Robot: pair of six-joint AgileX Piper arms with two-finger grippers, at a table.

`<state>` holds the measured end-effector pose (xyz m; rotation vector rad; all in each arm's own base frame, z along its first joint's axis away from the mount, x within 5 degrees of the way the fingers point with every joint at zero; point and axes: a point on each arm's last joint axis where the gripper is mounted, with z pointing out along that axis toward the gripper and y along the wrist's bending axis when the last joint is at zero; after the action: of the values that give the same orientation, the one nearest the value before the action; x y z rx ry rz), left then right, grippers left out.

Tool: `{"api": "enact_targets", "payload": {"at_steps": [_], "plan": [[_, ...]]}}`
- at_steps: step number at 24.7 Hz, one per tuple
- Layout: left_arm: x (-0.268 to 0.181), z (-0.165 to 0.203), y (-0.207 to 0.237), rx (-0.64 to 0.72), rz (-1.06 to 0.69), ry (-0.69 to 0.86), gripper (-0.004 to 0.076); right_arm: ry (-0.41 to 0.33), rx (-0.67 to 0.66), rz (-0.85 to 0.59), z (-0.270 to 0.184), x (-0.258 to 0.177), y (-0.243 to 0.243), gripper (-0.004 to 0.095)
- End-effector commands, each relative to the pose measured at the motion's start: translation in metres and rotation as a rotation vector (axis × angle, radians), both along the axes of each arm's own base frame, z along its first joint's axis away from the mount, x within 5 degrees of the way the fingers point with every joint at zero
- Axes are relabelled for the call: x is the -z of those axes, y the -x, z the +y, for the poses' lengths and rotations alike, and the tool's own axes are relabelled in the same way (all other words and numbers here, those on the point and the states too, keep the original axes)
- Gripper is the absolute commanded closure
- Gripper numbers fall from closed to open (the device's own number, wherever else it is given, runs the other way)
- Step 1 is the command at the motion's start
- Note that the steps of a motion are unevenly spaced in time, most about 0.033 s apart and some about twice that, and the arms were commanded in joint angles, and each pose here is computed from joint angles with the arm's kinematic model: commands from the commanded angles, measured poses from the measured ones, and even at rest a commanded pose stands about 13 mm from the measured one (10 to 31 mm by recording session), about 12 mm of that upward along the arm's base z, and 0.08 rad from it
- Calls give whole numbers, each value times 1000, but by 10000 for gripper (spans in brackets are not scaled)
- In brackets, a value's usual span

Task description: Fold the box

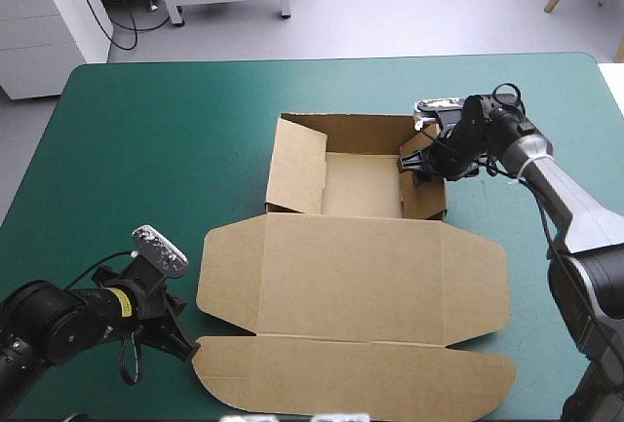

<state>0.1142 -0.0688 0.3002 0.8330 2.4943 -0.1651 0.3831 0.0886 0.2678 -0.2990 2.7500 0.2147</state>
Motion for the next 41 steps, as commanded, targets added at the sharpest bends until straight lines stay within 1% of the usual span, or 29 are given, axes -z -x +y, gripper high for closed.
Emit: {"api": "enact_targets", "payload": {"at_steps": [1, 2, 3, 6, 9, 12, 15, 16, 18, 19, 20, 21, 24, 27, 28, 29, 30, 31, 33, 35, 37, 38, 41], "plan": [[-10, -2, -4, -9, -67, 43, 734, -20, 5, -124, -3, -29, 1, 761], [-10, -2, -4, -9, -73, 43, 734, -18, 4, -131, -3, -30, 0, 855], [-11, -2, -4, -9, -76, 42, 734, -15, 3, -136, -3, -30, 0, 925], [-11, -1, -5, -8, -82, 37, 734, -5, -6, -153, -5, -33, -2, 927], [-11, 0, -6, -8, -93, 22, 734, -10, 17, -192, -13, -42, -7, 927], [-11, 0, -6, -8, -95, 18, 734, -16, 64, -257, -30, -61, -14, 927], [-11, 0, -6, -12, -91, 18, 734, -10, 128, -311, -56, -80, -20, 927], [-10, 0, -5, -14, -87, 17, 734, -8, 155, -330, -67, -86, -22, 927], [-10, 0, -5, -24, -84, 22, 734, 28, 227, -377, -102, -96, -24, 927], [-10, 0, -5, -30, -82, 26, 734, 69, 290, -402, -130, -98, -23, 927], [-10, 0, -5, -30, -80, 25, 734, 87, 331, -407, -145, -99, -22, 927], [-10, 1, -5, -30, -75, 22, 734, 123, 411, -413, -175, -98, -18, 927], [-10, 1, -5, -30, -75, 22, 734, 134, 539, -407, -215, -96, -9, 927], [-10, 1, -5, -30, -76, 20, 734, 160, 668, -380, -268, -88, 7, 922], [-10, 1, -5, -30, -76, 20, 734, 163, 687, -375, -276, -86, 9, 912], [-10, 1, -5, -30, -80, 15, 734, 162, 710, -360, -286, -83, 13, 874], [-10, 1, -5, -30, -82, 11, 734, 152, 719, -349, -293, -78, 15, 812], [-10, 2, -5, -30, -84, 9, 734, 136, 727, -344, -298, -76, 16, 705], [-10, 2, -6, -30, -86, 4, 734, 126, 726, -344, -301, -74, 16, 447], [-10, 2, -6, -30, -89, 0, 734, 129, 729, -366, -301, -75, 15, 265], [-10, 2, -6, -30, -90, -2, 734, 126, 741, -392, -301, -81, 16, 155], [-10, 2, -6, -30, -90, -2, 734, 125, 742, -407, -300, -85, 17, 127], [-10, 2, -6, -36, -88, 2, 734, 136, 739, -464, -297, -110, 23, 135]]}}
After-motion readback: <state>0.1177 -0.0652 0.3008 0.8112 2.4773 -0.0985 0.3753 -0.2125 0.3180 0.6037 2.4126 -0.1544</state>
